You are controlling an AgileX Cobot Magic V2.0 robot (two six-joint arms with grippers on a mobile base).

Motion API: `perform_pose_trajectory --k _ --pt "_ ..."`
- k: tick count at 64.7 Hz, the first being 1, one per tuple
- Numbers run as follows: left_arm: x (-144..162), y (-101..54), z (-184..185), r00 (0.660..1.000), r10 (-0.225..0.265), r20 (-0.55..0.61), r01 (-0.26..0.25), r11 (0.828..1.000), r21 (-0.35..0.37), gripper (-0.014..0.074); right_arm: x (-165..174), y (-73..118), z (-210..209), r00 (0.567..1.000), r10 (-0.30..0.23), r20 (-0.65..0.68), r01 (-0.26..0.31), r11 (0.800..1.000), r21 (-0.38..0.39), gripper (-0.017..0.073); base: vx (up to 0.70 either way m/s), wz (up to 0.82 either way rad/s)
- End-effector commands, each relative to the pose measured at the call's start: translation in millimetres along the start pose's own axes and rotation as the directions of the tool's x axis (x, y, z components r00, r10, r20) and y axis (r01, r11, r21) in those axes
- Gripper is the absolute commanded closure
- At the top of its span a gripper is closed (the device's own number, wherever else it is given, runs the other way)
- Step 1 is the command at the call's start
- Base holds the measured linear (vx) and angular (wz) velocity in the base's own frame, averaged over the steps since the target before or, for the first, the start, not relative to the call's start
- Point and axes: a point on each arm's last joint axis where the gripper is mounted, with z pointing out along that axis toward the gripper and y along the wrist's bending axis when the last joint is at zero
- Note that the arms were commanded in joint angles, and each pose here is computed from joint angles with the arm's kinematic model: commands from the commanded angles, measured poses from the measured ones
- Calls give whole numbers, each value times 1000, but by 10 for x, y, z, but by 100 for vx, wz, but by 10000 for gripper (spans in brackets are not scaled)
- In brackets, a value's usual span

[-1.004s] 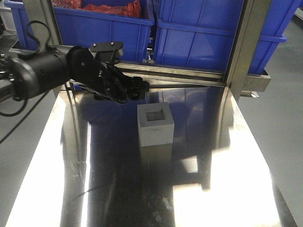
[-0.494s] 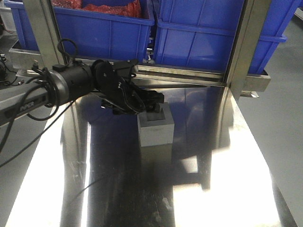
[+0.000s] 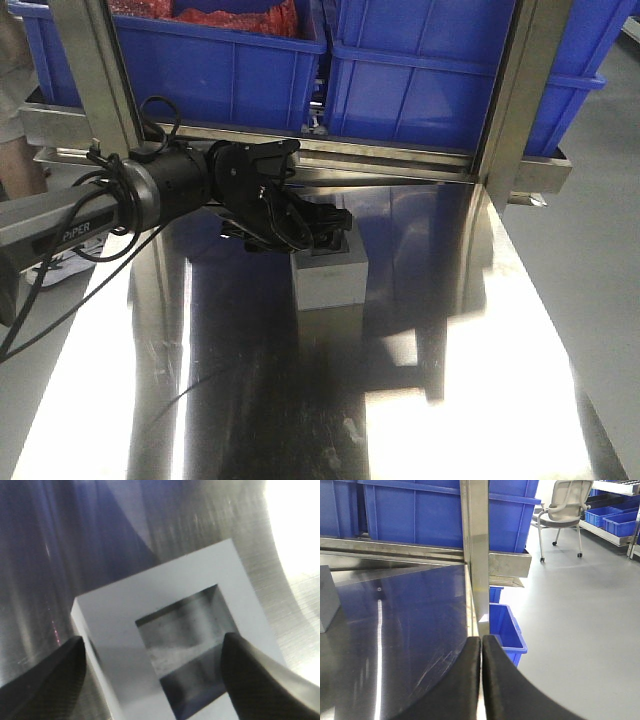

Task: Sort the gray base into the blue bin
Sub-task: 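Reach the left gripper over the gray square block, then close the left gripper on the gray block's top edge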

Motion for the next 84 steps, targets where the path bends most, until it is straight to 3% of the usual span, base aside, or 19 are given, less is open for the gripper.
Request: perform_pose_trajectory --k 1,38,50,68,84 --pt "-196 -167 -330 991 25 132 -31 999 44 81 -66 -1 -1 997 -14 73 14 1000 2 564 0 0" --pt "-144 -128 -238 995 44 88 -45 999 18 102 -66 -1 -1 997 -14 73 14 1000 2 564 0 0" --pt "-146 -132 -238 995 45 92 -47 999 18 200 -66 -1 -1 997 -14 73 14 1000 2 564 0 0" --pt "-142 -131 -238 995 46 88 -48 999 17 423 -66 -1 -1 997 -14 73 14 1000 2 564 0 0" --pt "-147 -130 -249 994 55 92 -56 998 12 454 -66 -1 -1 997 -14 73 14 1000 2 564 0 0"
